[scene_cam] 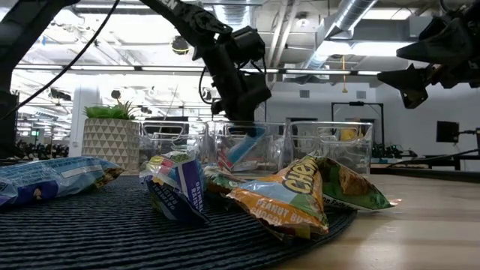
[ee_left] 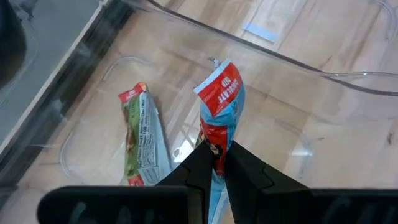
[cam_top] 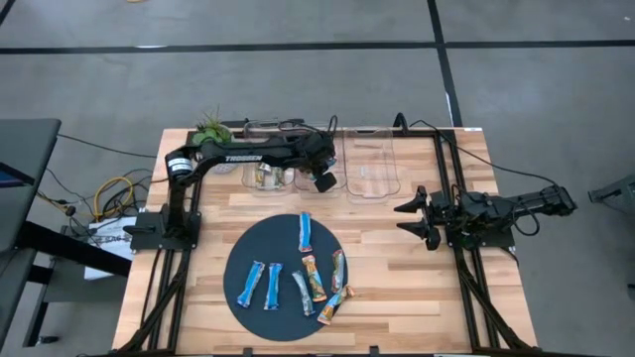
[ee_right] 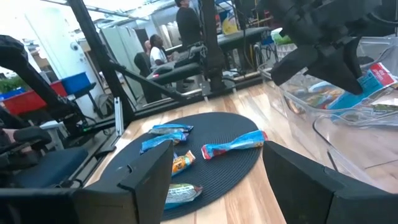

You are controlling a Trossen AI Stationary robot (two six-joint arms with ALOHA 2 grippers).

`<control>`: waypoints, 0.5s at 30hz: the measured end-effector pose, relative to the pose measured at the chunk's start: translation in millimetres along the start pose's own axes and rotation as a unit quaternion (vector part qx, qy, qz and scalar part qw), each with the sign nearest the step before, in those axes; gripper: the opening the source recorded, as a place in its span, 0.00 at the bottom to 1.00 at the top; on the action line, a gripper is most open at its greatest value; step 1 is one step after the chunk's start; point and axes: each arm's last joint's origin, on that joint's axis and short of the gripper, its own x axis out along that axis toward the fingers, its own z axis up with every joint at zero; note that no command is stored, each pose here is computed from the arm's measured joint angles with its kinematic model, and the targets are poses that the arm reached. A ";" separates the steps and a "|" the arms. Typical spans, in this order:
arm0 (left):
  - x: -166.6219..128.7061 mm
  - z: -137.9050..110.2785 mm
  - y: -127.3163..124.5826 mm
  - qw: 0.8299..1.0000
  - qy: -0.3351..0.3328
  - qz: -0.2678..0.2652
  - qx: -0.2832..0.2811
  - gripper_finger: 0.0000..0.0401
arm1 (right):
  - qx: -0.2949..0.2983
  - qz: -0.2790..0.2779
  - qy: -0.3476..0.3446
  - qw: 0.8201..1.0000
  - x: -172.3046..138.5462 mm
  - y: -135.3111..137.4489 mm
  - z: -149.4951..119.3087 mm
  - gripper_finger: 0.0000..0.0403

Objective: Pick and place Granola Bars by type
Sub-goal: Put the red granola bar into the center transparent bin

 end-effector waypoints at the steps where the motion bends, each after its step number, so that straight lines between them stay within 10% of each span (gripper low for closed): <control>1: 0.1 0.0 0.4 1.000 0.001 -0.002 0.000 0.07 | 0.000 0.000 0.000 1.000 0.0 0.0 0.0 0.60; 15: 0.9 -3.8 5.8 0.999 0.025 -0.017 -0.021 0.27 | 0.000 0.000 0.000 1.000 0.0 0.0 -0.1 0.60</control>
